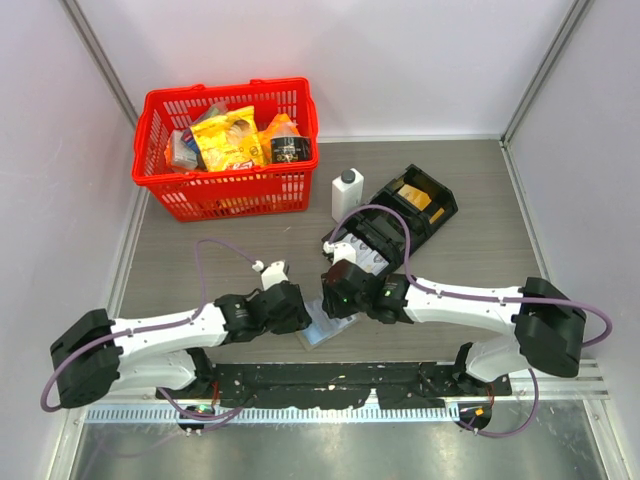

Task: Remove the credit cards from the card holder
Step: Remove the credit card from the card holder.

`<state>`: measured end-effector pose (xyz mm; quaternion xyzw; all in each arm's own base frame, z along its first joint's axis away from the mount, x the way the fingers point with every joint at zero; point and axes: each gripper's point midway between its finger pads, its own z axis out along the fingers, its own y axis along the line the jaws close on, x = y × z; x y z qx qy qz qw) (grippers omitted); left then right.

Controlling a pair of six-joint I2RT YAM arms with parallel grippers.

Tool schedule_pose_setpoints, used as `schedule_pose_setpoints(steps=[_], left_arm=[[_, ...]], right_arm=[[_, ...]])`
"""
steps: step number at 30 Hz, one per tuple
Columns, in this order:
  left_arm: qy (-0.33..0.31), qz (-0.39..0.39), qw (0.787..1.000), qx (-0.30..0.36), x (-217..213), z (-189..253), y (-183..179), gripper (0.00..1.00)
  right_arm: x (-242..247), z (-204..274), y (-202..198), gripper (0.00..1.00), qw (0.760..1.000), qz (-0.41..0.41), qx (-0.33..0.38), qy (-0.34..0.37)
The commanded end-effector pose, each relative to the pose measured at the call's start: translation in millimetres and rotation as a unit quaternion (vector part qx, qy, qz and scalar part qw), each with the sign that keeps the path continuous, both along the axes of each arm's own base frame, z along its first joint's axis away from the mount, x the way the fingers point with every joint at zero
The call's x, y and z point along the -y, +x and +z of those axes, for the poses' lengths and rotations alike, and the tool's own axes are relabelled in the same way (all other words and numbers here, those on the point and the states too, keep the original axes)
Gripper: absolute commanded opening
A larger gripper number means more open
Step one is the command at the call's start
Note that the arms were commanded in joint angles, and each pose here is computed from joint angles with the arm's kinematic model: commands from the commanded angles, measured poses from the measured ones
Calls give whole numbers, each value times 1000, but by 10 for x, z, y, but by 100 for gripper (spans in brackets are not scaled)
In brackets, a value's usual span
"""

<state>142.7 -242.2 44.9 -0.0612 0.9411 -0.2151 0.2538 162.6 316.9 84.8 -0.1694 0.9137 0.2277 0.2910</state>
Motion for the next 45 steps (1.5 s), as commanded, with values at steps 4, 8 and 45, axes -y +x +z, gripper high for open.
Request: schedule_pose_setpoints(steps=[4, 8, 45], left_arm=[[-31, 21, 999, 14, -96, 195, -24, 46], [-55, 21, 998, 20, -68, 317, -30, 46], [-8, 12, 999, -33, 49, -319, -43, 22]], right_arm=[[251, -284, 136, 33, 995, -37, 25, -86], [361, -263, 212, 43, 991, -57, 43, -110], [-45, -344, 73, 45, 978, 20, -96, 185]])
